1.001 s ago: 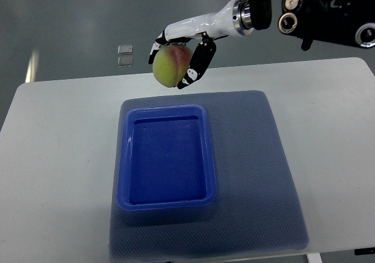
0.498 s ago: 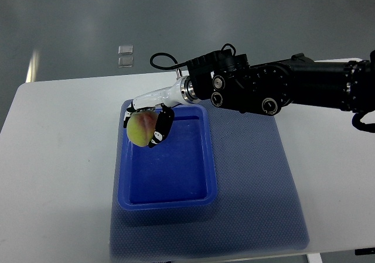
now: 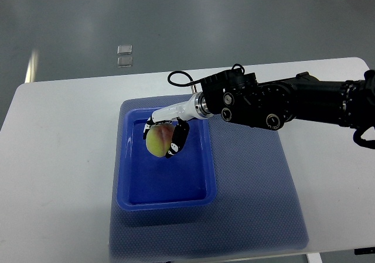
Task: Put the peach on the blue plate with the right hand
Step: 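Lower the peach into the blue tray with the right hand, then open the right hand, release the peach, and raise the hand away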
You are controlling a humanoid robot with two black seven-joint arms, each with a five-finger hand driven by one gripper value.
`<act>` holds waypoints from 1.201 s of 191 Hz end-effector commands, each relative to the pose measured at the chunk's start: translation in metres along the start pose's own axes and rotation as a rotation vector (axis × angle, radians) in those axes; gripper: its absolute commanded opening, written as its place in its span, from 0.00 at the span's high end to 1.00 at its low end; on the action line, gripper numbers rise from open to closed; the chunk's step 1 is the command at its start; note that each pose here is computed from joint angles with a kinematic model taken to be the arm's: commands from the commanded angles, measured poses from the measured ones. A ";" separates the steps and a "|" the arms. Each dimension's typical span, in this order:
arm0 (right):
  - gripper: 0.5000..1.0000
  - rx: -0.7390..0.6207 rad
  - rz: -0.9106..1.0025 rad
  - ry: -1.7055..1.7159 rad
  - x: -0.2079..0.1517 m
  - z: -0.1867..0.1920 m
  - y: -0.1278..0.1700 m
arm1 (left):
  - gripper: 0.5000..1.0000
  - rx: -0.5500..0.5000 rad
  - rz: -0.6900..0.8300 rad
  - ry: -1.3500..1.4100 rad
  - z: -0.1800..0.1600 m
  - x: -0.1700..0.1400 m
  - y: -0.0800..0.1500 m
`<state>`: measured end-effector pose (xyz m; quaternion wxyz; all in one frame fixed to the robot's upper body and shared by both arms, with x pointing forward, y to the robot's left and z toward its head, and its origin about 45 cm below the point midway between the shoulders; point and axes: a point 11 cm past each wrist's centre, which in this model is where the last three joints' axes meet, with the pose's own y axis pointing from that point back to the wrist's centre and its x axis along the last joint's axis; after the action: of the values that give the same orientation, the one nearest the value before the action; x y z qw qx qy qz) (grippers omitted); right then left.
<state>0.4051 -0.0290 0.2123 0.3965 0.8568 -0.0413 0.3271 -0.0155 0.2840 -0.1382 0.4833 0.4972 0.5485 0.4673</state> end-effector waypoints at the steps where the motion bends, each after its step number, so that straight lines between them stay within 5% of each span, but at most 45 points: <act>1: 0.50 0.000 -0.007 -0.016 -0.006 0.003 -0.002 | 0.00 0.000 0.000 -0.001 0.000 0.000 0.000; 17: 0.50 0.001 -0.009 -0.021 -0.007 0.004 -0.002 | 0.00 0.000 0.000 -0.001 0.000 0.000 0.000; 37: 0.39 -0.003 -0.009 -0.031 -0.010 0.007 -0.003 | 0.00 0.000 -0.002 -0.001 0.000 -0.001 0.000; 38: 0.32 0.000 -0.009 -0.037 -0.010 0.007 -0.004 | 0.00 0.000 -0.002 -0.001 0.000 -0.001 0.000; 42: 0.27 -0.001 -0.009 -0.038 -0.010 0.007 -0.004 | 0.00 0.000 -0.002 -0.001 0.000 -0.001 0.000; 57: 0.21 -0.002 -0.010 -0.042 -0.010 0.008 -0.003 | 0.00 0.000 -0.002 -0.001 0.000 -0.001 0.000; 116: 0.15 0.000 -0.011 -0.054 -0.009 0.008 -0.003 | 0.00 0.000 0.000 -0.001 0.000 0.000 0.000; 139: 0.15 0.046 0.047 -0.054 0.018 -0.010 0.003 | 0.00 0.000 0.003 0.000 0.000 0.001 0.000; 140: 0.15 0.092 0.098 -0.060 0.042 -0.029 0.011 | 0.00 0.000 0.003 0.000 0.000 0.001 0.000; 148: 0.15 0.133 0.125 -0.079 0.053 -0.041 0.015 | 0.00 0.000 0.003 0.000 0.000 0.001 0.000; 181: 0.15 0.188 0.240 -0.210 0.087 -0.030 0.047 | 0.00 0.000 0.004 0.000 0.000 0.002 0.000; 184: 0.15 0.252 0.329 -0.316 0.107 -0.020 0.069 | 0.00 0.000 0.003 0.000 0.000 0.001 0.000; 201: 0.15 0.305 0.383 -0.412 0.112 -0.010 0.080 | 0.00 0.000 0.000 -0.001 0.000 0.000 0.000; 229: 0.14 0.528 0.661 -0.888 0.114 0.060 0.127 | 0.00 0.001 -0.004 -0.005 0.000 -0.002 0.000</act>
<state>0.4735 -0.0908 0.3406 0.0932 0.9381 -0.3034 0.1385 -0.0157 0.2834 -0.1381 0.4839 0.4971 0.5488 0.4664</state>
